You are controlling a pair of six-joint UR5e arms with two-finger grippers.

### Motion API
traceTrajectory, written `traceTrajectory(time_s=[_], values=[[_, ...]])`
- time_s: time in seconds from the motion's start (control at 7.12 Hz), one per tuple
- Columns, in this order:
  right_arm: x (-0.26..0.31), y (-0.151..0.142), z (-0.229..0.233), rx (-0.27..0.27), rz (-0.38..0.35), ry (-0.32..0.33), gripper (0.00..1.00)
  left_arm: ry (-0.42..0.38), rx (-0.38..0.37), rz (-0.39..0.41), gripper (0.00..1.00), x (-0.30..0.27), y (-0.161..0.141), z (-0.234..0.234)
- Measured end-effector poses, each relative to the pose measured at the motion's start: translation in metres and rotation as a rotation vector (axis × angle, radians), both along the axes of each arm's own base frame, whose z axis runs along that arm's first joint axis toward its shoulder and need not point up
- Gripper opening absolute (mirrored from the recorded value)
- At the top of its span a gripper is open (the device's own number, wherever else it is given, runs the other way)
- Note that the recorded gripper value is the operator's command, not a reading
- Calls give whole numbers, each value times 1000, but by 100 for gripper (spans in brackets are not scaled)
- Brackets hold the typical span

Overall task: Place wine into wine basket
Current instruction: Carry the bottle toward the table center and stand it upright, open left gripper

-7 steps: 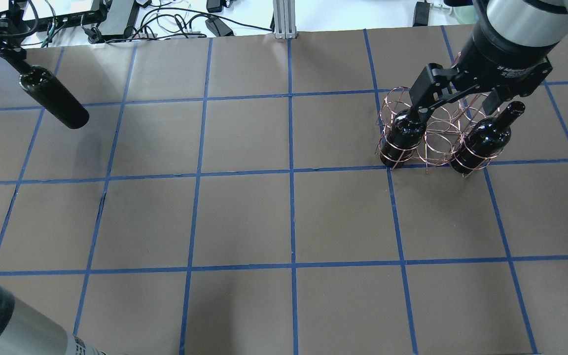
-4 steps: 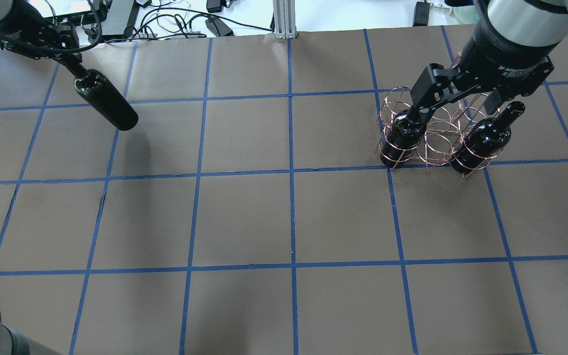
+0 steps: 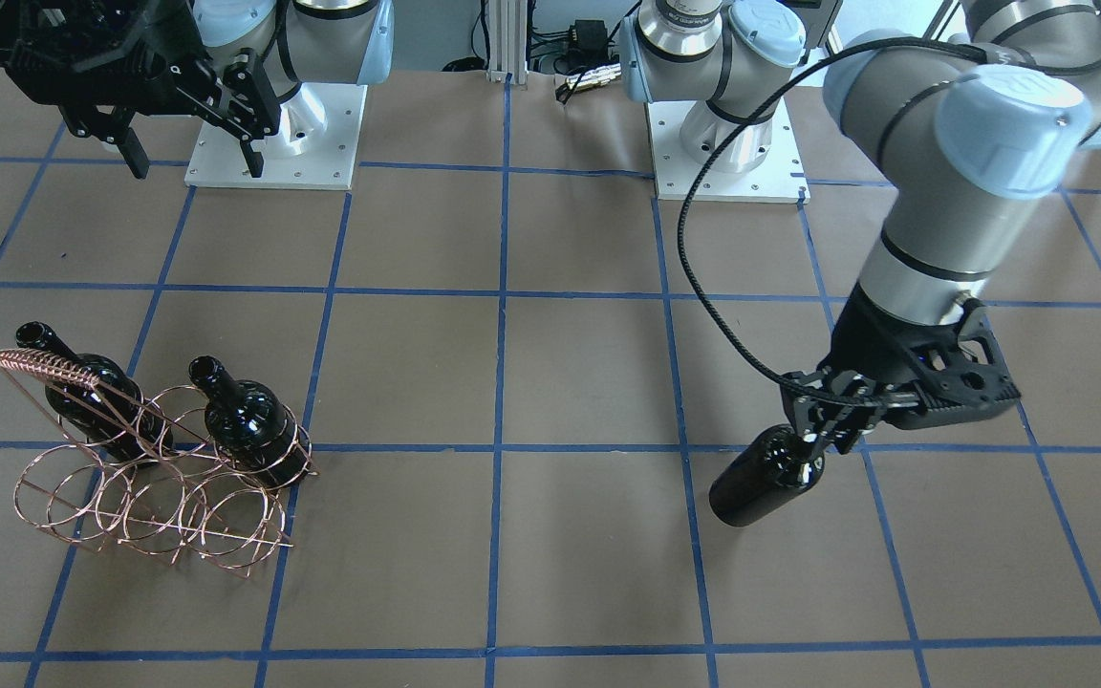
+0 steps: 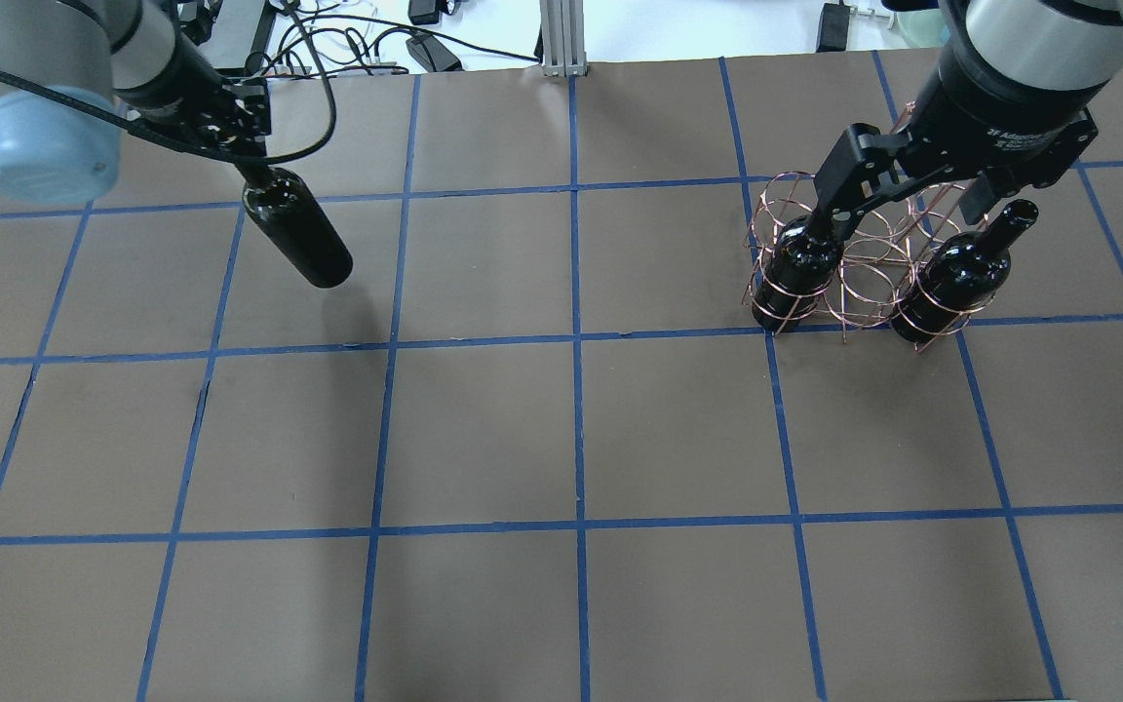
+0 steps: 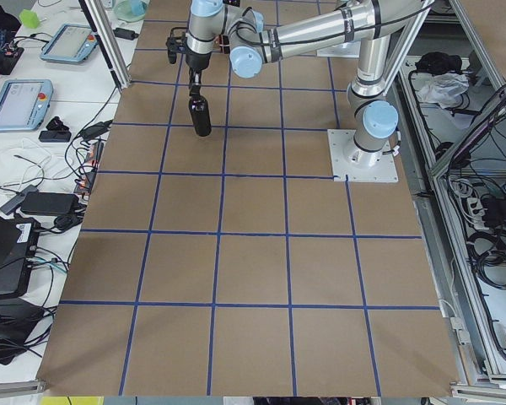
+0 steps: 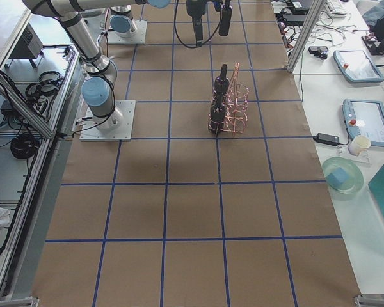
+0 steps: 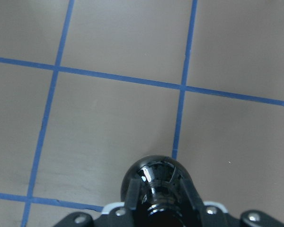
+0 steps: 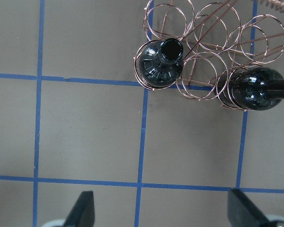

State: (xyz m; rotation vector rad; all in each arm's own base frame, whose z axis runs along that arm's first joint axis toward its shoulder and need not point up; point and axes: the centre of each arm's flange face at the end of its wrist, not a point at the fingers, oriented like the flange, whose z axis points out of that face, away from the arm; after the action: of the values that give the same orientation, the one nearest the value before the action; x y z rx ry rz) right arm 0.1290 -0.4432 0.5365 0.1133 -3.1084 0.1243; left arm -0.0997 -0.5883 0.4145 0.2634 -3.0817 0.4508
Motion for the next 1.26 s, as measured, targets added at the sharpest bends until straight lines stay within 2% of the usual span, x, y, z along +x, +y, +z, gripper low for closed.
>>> traceTrajectory(time_s=[0.42, 0.7, 1.26], values=[[-2, -1, 0, -4, 2, 15, 100, -40, -25, -14, 0, -46, 47, 11], [-6, -1, 1, -5, 11, 58, 100, -45, 4, -23, 0, -51, 76, -2], [-6, 0, -2, 11, 11, 61, 100, -50, 47, -79, 0, -80, 95, -24]])
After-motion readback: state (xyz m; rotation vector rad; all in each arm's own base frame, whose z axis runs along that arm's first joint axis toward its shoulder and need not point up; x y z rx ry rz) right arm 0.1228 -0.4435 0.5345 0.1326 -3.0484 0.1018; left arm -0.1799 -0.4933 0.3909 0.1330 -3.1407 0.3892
